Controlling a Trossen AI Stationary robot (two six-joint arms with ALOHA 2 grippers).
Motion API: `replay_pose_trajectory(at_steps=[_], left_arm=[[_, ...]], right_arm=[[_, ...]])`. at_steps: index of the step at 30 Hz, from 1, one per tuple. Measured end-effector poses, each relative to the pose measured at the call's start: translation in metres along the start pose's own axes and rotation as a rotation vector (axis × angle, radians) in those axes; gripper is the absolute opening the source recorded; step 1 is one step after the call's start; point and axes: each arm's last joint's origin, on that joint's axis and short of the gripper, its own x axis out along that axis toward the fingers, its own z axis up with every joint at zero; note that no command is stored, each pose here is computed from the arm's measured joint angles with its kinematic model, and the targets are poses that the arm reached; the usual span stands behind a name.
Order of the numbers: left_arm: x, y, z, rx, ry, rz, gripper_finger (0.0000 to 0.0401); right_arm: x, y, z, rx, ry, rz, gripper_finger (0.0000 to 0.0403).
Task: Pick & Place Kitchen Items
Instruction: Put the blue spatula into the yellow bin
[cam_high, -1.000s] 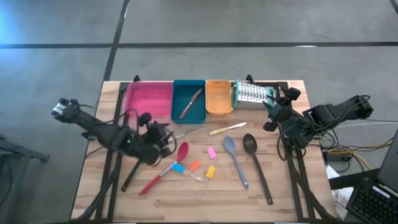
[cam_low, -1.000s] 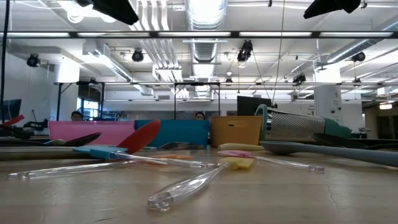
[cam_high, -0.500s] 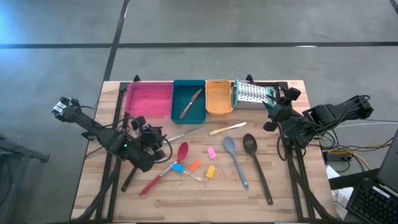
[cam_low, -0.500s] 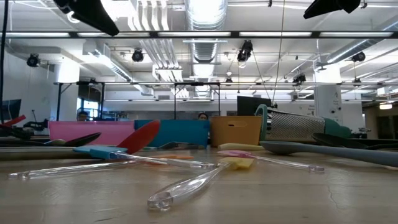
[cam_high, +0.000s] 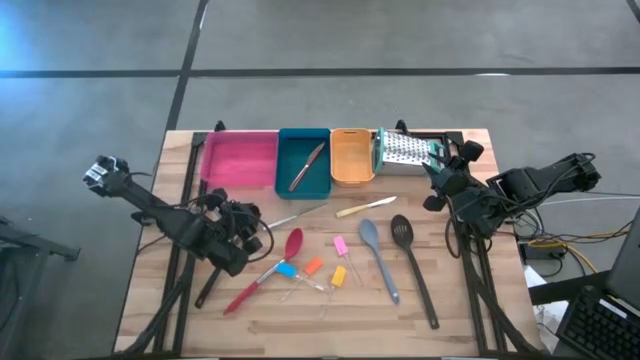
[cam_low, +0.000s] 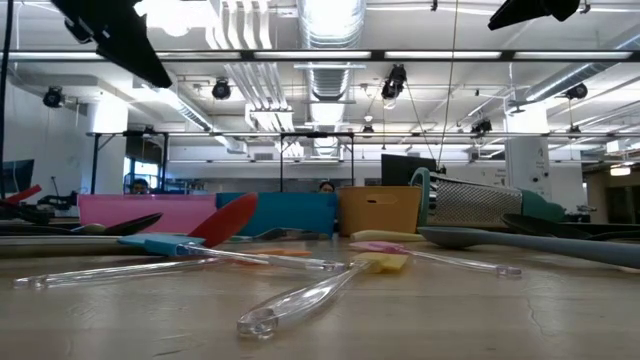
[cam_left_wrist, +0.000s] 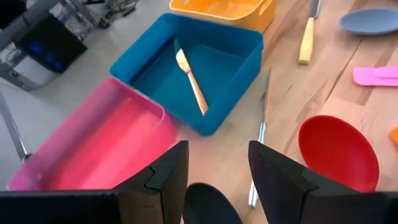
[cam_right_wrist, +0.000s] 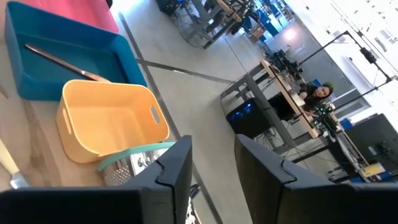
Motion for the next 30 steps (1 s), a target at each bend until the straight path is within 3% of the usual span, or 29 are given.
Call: replay_pose_trajectory(at_steps=[13,30], left_arm=[[0.012,-0.003,-0.018,-0.058,0.050,-0.007,0.0172],[0.020,-0.019,-0.018,-0.065,-0.106,-0.063,0.0172]], right_arm=[[0.000,0.000,0.000,0.004,0.000,0.000,0.0124],[0.000,0.000,0.000,0.005,0.000,0.000,0.0116]])
